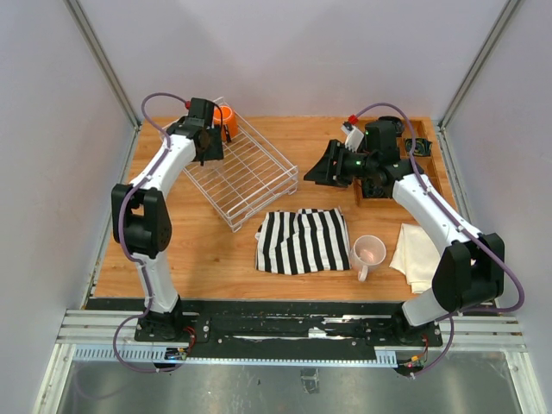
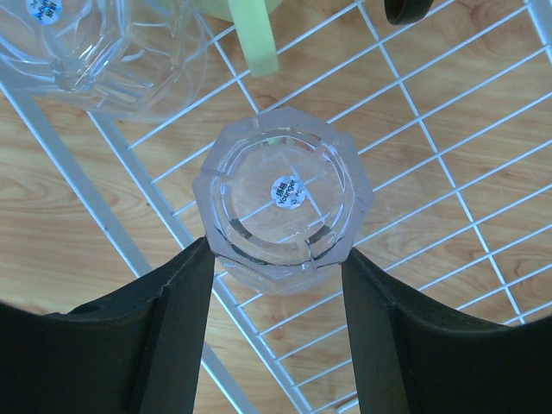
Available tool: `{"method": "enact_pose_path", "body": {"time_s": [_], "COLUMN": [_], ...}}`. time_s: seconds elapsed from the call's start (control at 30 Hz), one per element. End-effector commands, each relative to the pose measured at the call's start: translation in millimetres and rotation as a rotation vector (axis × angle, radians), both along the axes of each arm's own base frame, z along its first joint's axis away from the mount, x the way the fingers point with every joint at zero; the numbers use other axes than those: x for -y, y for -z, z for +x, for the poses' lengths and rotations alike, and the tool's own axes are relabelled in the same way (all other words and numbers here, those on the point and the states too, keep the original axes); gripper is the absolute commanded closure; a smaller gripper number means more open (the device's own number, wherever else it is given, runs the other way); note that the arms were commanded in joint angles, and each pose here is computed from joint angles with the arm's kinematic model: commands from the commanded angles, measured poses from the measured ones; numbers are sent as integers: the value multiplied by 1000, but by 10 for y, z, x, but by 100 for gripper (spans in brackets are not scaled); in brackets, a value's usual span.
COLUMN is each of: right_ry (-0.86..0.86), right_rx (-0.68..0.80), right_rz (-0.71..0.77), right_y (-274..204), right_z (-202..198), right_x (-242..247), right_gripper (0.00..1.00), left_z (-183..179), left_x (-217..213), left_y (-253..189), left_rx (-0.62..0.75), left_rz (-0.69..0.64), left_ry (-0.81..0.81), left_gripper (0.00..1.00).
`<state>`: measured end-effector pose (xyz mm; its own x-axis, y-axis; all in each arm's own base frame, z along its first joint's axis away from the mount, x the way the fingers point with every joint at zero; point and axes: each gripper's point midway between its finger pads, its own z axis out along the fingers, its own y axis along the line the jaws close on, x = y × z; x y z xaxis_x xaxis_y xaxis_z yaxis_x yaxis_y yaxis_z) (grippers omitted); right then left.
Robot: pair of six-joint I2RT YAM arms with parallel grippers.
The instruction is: Load the cups into the dish rack
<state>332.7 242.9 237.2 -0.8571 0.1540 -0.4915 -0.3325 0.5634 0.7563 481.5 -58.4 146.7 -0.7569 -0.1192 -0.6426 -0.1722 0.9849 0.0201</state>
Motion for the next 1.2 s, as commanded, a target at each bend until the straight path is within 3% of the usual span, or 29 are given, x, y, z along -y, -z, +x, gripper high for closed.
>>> {"method": "enact_pose_path", "body": {"time_s": [0.0, 0.73, 1.17], "right_ry": [-1, -11, -10], "right_rx": [35, 30, 21], "right_rz": [4, 7, 0], "right_y": [-117, -105, -64], "right_z": [43, 15, 16], "right_x": [33, 26, 35], "right_gripper": [44, 44, 44], "left_z": [73, 20, 183], "left_x": [-172, -511, -399], "left_y": [-271, -32, 104], "left_rx": [109, 271, 240], "left_rz": [48, 116, 59], "left_ry": [-46, -171, -155], "left_gripper": [99, 99, 100]}}
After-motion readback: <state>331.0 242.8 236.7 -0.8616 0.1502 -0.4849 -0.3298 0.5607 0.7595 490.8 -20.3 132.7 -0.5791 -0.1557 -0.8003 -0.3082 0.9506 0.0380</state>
